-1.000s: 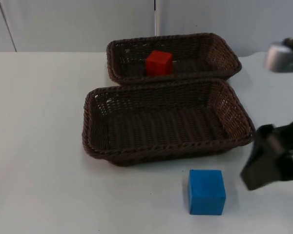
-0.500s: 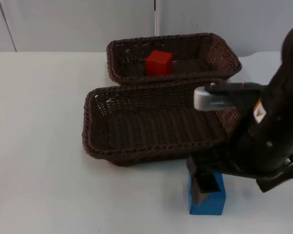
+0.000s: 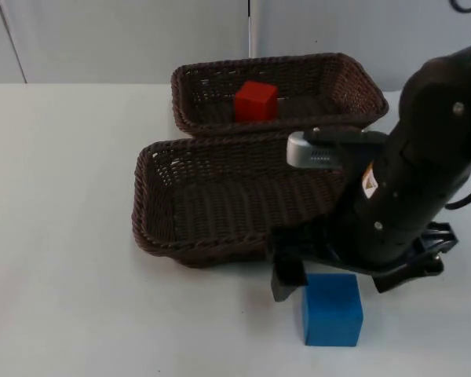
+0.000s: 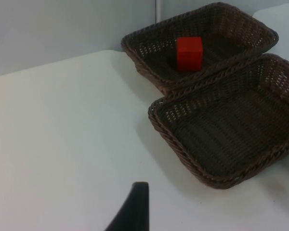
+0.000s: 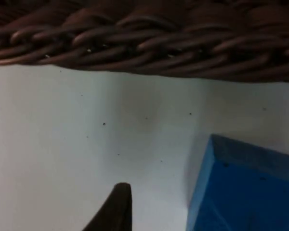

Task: Pick up one cube with the left hand and place it into the upper basket. Pick up one cube with the right hand and place it into the lower basket.

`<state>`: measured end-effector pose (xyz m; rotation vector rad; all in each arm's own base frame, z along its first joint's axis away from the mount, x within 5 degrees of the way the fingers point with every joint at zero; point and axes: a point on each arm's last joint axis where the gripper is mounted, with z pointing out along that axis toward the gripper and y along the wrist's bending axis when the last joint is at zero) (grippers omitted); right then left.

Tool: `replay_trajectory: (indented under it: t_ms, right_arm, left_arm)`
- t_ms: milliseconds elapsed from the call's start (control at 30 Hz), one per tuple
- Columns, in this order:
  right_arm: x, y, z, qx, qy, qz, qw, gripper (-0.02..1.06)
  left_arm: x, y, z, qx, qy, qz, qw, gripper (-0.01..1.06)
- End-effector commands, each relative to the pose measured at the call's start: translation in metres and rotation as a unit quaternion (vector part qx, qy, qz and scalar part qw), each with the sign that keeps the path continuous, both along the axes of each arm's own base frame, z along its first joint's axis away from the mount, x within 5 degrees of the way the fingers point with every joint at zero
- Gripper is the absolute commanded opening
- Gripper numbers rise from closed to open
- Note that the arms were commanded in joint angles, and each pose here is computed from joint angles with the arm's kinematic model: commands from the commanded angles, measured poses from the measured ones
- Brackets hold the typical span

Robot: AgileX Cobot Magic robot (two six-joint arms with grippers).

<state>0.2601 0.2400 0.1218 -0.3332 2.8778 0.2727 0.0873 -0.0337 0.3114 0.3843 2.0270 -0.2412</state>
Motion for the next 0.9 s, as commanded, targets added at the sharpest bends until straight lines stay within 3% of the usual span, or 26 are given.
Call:
replay_trajectory:
  t_ms: [0, 567, 633, 667, 700, 833, 867]
  right_arm:
    - [0.0, 0.007, -0.007, -0.002, 0.0, 0.008, 1.0, 1.03]
    - [-0.001, 0.011, -0.027, -0.017, 0.007, 0.02, 0.9996, 0.99]
    - [-0.002, 0.01, -0.027, -0.023, 0.009, 0.024, 0.9994, 0.89]
    - [-0.002, 0.009, -0.028, -0.025, 0.011, 0.024, 0.9993, 0.76]
    - [-0.002, 0.009, -0.028, -0.025, 0.011, 0.024, 0.9993, 0.76]
    - [-0.003, 0.008, -0.028, -0.03, 0.018, 0.019, 0.9992, 0.37]
    - [-0.003, 0.008, -0.028, -0.03, 0.018, 0.019, 0.9992, 0.37]
  left_arm:
    - [-0.001, -0.001, -0.001, -0.008, 0.002, -0.001, 1.0, 0.9]
    - [-0.001, -0.001, -0.001, -0.008, 0.002, -0.001, 1.0, 0.9]
    - [-0.001, -0.001, -0.001, -0.008, 0.003, -0.001, 1.0, 0.9]
    - [-0.001, -0.001, -0.001, -0.008, 0.003, -0.001, 1.0, 0.9]
    - [-0.001, -0.001, -0.001, -0.008, 0.003, -0.001, 1.0, 0.9]
    - [-0.001, -0.001, -0.001, -0.008, 0.003, -0.001, 1.0, 0.9]
    - [-0.001, -0.001, -0.001, -0.008, 0.003, -0.001, 1.0, 0.9]
